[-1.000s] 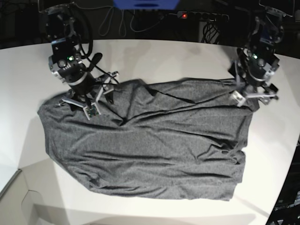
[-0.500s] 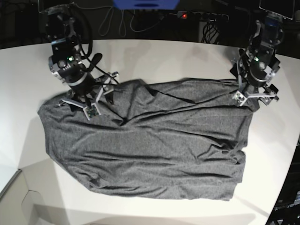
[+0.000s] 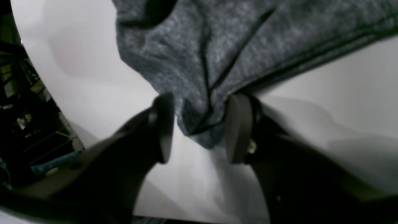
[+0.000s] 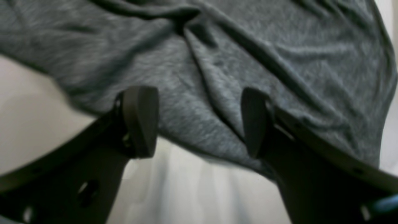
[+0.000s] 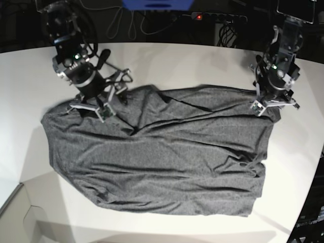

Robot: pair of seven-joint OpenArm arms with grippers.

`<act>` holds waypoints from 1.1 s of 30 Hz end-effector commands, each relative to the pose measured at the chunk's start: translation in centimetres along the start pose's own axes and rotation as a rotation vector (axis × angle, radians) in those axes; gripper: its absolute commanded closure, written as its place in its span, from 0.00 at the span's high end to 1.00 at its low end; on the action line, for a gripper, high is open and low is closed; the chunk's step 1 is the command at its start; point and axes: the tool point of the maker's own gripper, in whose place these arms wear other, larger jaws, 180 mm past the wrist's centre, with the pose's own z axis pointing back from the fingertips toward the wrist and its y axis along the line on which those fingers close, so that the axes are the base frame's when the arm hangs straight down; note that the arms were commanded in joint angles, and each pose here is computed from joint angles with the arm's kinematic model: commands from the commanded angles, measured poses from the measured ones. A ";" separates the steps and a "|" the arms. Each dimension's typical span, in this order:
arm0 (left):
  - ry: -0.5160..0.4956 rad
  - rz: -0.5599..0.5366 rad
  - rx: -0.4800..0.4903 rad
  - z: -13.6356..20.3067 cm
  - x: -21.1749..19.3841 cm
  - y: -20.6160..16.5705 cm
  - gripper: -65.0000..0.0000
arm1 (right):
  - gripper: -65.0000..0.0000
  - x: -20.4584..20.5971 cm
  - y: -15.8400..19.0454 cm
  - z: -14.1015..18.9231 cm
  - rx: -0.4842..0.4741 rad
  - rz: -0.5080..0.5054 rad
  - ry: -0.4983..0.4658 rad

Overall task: Layout the t-shirt on the table in an organized manner, then fold the t-shirt properly
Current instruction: 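Grasp the shirt's collar edge with the right gripper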

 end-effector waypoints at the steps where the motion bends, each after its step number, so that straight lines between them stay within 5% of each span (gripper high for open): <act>1: 0.061 -0.006 -0.041 -0.4 -1.6 -0.9 0.37 | 0.64 1.2 0.0 0.4 0.009 0.028 -0.055; 15: -0.002 -0.026 -0.072 -1.3 0.1 -1.9 0.33 | 0.64 -2.5 1.1 1.8 0.067 0.106 0.000; 20: -0.010 -0.025 -0.067 -1.3 0.4 -1.6 0.00 | 0.64 -3.6 0.7 2.2 0.072 0.173 0.033; 27: -0.015 -0.017 -0.075 -1.4 0.6 -2.1 0.02 | 0.64 -5.6 0.6 2.7 0.024 0.355 0.102; 33: -0.018 -0.005 -0.083 -1.4 0.8 -2.7 0.00 | 0.64 -6.0 1.2 3.0 0.029 0.384 0.094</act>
